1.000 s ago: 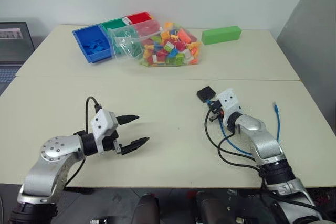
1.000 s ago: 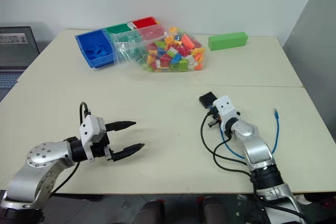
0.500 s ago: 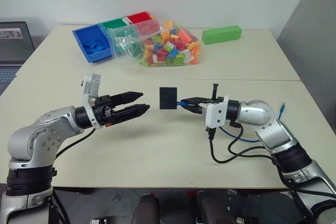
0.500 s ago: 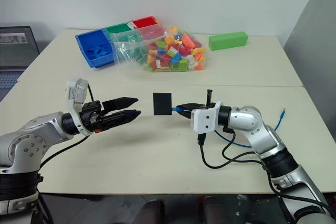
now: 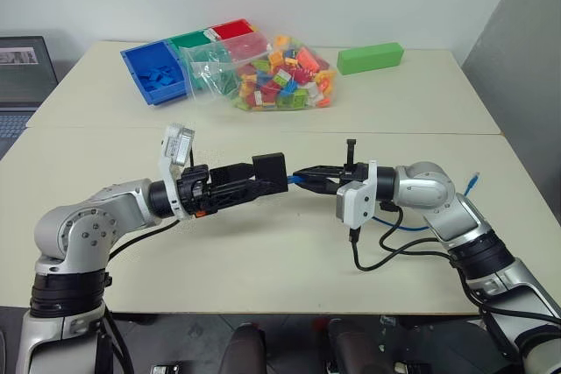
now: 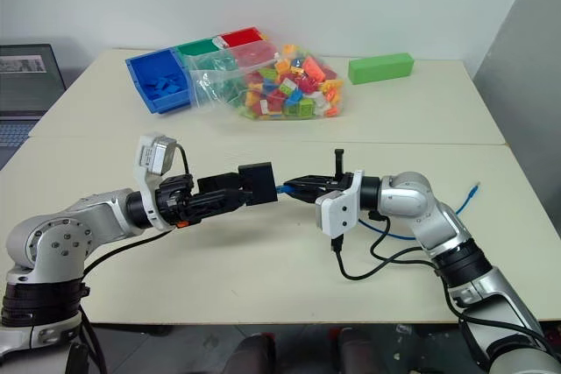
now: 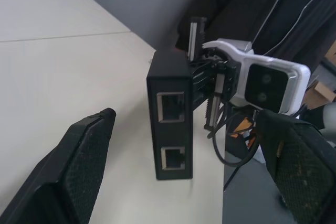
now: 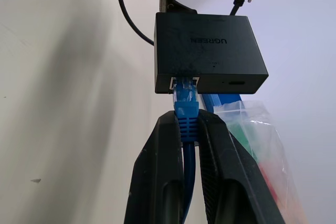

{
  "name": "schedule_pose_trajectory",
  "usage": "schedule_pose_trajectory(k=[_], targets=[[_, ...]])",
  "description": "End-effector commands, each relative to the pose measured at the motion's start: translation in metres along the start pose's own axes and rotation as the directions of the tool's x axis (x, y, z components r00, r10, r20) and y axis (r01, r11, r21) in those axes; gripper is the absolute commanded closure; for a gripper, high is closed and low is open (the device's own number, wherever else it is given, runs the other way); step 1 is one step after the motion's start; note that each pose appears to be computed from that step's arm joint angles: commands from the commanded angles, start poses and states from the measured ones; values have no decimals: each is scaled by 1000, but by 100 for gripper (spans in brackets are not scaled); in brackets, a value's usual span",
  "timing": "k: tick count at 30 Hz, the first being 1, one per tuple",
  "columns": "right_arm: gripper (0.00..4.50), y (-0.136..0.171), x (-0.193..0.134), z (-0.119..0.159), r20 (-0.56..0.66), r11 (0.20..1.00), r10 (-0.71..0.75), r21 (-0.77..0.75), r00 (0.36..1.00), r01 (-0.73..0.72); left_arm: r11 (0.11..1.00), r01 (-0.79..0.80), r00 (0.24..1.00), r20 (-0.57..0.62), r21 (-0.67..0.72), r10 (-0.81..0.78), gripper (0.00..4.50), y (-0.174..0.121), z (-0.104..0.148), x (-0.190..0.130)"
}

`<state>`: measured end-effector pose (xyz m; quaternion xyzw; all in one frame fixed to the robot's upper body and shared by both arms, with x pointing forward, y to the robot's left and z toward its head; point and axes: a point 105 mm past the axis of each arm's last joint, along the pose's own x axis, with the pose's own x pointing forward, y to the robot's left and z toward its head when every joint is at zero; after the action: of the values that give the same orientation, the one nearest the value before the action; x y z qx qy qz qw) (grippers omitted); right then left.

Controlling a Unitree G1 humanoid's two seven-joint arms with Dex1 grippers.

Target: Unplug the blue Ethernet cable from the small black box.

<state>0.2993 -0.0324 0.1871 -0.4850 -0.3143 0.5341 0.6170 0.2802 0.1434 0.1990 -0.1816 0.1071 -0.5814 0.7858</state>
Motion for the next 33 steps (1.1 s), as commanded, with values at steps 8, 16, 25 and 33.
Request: schedule_pose_trajectory(k=[8, 16, 25, 33], targets=[[437, -19, 1, 15, 52, 996, -58, -66, 997, 62, 999, 38, 999, 7, 29, -39, 215, -10, 8, -1], [437, -20, 2, 17, 64, 994, -75, -76, 995, 80, 999, 42, 999, -13, 32, -42, 369, -8, 4, 0], [402, -13, 0, 17, 68, 996, -46, -76, 997, 51, 998, 35, 999, -41, 53, -33, 372, -4, -1, 0], [241, -7, -13, 25, 87, 987, 35, 153, 996, -49, 992, 78, 993, -102, 102, -68, 373, -5, -8, 1]])
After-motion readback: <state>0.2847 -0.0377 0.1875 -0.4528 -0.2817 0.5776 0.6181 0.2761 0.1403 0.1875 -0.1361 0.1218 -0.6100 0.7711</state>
